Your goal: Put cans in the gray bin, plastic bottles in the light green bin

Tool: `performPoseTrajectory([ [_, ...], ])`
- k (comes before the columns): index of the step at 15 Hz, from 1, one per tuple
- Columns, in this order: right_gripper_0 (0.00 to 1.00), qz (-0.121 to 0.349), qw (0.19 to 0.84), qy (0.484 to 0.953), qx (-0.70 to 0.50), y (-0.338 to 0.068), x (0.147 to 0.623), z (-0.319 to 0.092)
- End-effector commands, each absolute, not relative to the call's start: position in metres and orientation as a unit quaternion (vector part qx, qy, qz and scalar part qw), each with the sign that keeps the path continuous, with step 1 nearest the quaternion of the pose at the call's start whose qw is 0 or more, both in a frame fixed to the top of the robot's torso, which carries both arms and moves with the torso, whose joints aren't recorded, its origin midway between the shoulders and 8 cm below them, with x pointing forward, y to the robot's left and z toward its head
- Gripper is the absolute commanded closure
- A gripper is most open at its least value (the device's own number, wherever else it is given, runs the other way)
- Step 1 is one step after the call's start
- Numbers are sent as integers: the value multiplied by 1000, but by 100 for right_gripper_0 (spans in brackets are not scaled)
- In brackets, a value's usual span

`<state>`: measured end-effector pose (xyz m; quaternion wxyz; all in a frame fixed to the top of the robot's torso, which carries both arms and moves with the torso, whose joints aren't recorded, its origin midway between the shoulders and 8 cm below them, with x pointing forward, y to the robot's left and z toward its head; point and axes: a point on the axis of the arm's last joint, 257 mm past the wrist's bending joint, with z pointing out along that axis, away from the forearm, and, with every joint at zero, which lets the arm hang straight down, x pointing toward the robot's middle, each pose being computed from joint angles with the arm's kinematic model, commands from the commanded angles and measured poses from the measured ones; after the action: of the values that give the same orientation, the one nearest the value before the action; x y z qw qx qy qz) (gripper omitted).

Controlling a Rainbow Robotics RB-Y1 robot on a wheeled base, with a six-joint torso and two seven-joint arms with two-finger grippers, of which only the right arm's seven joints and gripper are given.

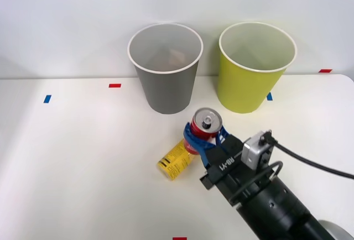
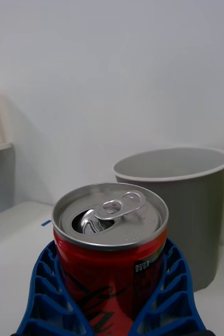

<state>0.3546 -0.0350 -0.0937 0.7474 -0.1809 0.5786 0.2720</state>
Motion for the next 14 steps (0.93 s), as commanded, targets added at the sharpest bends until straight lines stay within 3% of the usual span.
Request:
performPoseTrajectory([
  [1, 100, 280, 752, 574, -163, -26, 381, -67],
  [8, 100, 271, 745, 594, -139, -8, 449, 3],
  [10, 100, 267, 735, 608, -138, -2, 468, 12],
  [14, 100, 279, 747, 590, -125, 25, 520, 19],
])
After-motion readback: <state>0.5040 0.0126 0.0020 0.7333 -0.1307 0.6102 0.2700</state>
